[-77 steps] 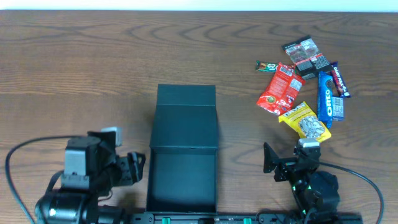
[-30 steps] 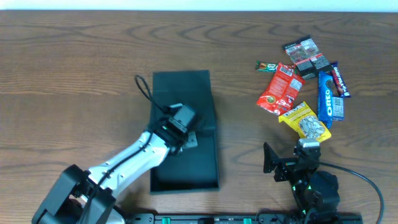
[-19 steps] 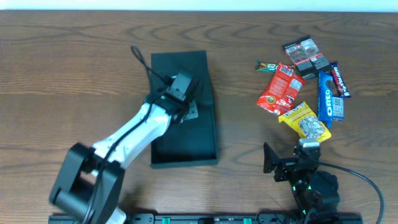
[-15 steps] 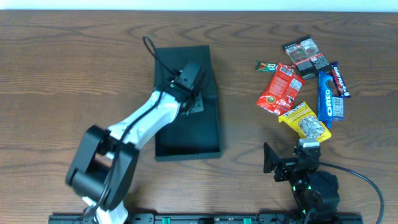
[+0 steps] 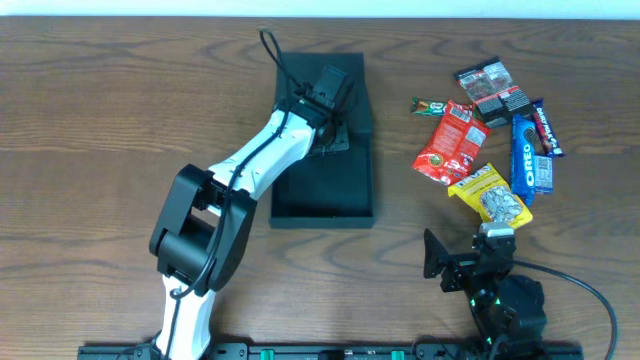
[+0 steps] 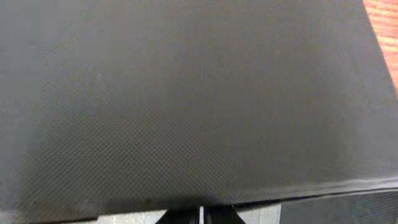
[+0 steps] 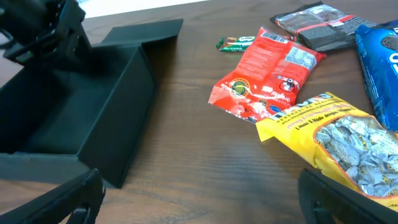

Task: Pack container

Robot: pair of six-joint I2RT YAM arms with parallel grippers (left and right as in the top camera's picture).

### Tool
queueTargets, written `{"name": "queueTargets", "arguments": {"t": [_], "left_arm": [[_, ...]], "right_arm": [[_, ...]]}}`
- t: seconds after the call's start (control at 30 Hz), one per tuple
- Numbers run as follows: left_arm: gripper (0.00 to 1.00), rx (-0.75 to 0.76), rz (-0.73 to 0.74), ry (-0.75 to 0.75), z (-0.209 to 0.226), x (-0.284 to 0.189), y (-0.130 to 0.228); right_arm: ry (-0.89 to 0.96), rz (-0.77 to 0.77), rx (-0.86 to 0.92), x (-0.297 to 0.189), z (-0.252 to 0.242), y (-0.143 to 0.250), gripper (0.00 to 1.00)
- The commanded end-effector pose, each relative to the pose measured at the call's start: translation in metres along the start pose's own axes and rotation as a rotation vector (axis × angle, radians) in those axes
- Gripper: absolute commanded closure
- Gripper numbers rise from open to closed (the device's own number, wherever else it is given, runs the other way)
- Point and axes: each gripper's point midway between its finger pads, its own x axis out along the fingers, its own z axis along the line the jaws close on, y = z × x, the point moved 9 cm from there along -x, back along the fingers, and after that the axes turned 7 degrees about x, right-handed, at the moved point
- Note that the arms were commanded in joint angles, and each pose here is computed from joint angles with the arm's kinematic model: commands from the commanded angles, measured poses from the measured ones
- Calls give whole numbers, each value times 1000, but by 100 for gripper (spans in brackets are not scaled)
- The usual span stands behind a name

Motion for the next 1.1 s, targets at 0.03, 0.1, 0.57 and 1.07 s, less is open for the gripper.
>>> {"name": "queueTargets", "arguments": {"t": [0.03,0.1,0.57,1.07], "left_arm": [[95,15,31,-30,3,-9,-2],[94,13,47,-32,0,-23,1],[94,47,-326,-37,17,-263,42],[94,27,-368,-226,65,-333,105]], "right_arm": [[6,0,-12,1,-1,2,1],[6,0,-12,1,-1,2,1],[6,0,-12,1,-1,2,1],[-467,345,812,-12,43,6,1]]}}
